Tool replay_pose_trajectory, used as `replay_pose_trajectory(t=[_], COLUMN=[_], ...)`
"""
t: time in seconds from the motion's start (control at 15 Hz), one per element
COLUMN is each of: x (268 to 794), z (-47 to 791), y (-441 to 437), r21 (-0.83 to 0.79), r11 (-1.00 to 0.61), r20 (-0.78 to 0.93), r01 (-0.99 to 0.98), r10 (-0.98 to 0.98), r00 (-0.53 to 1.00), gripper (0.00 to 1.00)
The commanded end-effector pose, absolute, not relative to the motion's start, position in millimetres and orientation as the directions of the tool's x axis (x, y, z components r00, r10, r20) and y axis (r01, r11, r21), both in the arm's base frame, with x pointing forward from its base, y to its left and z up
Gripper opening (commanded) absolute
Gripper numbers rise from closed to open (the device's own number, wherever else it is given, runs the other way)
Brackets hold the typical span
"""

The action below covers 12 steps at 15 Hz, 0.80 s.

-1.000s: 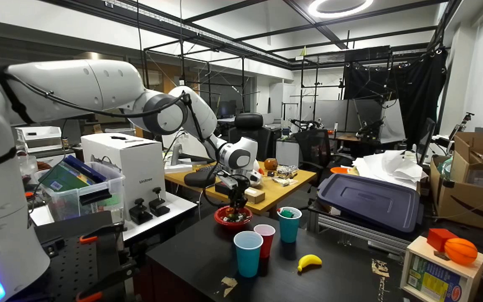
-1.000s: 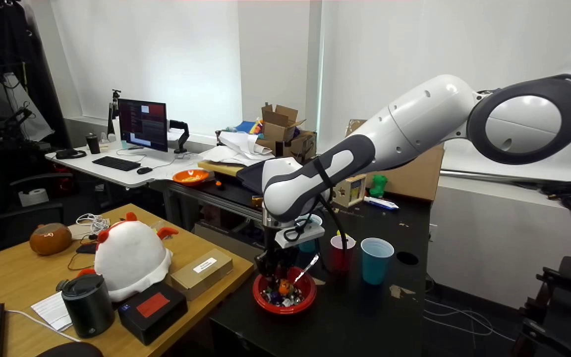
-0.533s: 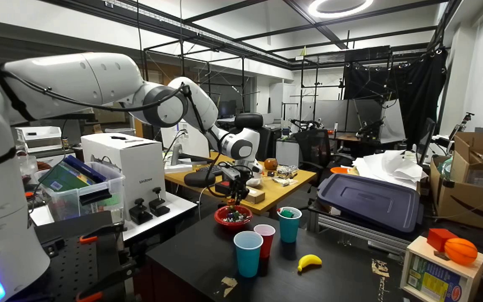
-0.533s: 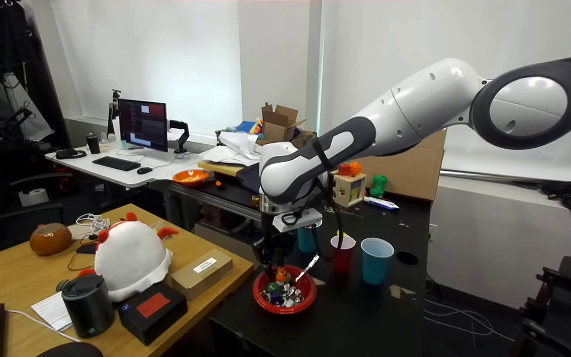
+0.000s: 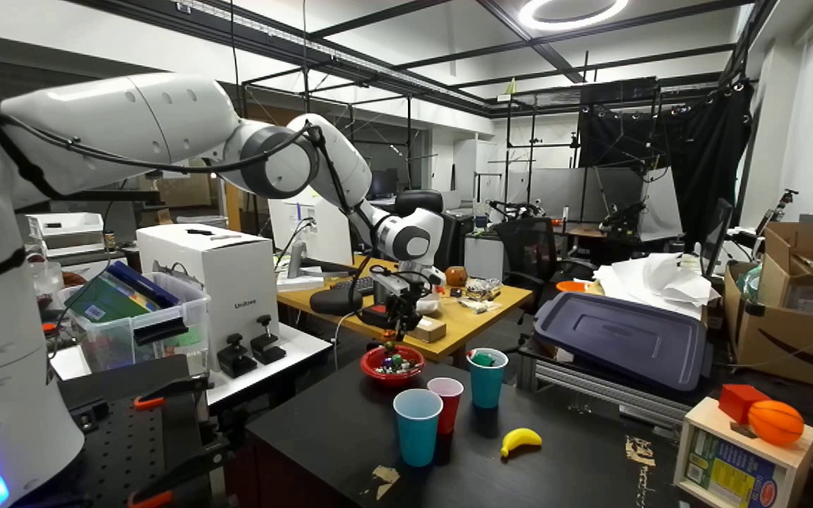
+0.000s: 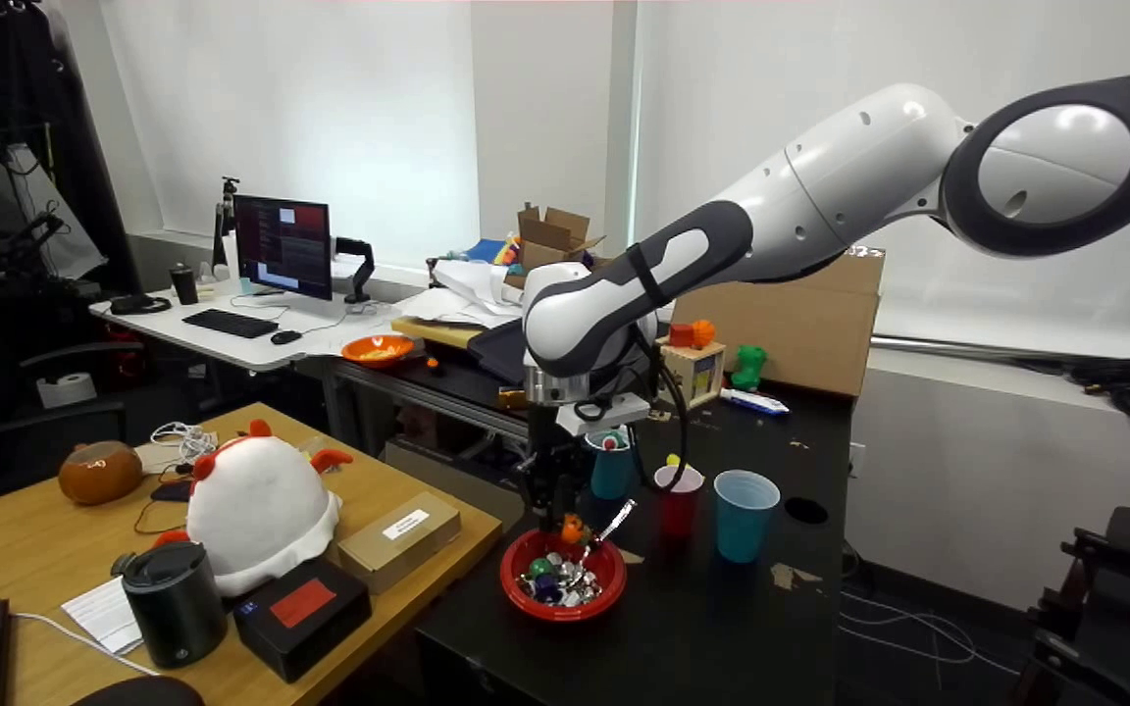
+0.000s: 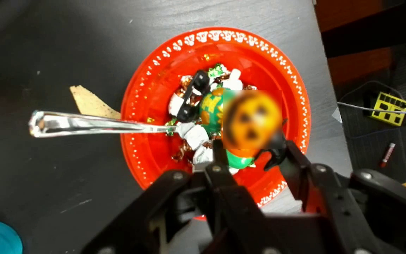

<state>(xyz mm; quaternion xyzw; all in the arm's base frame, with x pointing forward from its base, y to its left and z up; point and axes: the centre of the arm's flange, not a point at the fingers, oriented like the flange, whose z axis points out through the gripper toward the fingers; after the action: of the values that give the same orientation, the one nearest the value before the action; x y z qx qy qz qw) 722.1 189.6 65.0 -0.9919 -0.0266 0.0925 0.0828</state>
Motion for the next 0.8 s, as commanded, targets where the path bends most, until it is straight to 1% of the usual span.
replay_pose_trajectory(t=[0.0, 0.4, 0.73], x=[689.6, 664.0, 644.5], z=[91.2, 111.1, 121.1], y=[165.4, 123.2, 83.5], r21=[-0.203, -0.242, -0.306], r11=[-0.978, -0.97, -0.95], r20=[-0.227, -0.225, -0.209], r01=[0.045, 0.021, -0.063], r10=[0.091, 0.077, 0.002], r00=[0.97, 0.971, 0.978], gripper=[0.17, 0.17, 0.17])
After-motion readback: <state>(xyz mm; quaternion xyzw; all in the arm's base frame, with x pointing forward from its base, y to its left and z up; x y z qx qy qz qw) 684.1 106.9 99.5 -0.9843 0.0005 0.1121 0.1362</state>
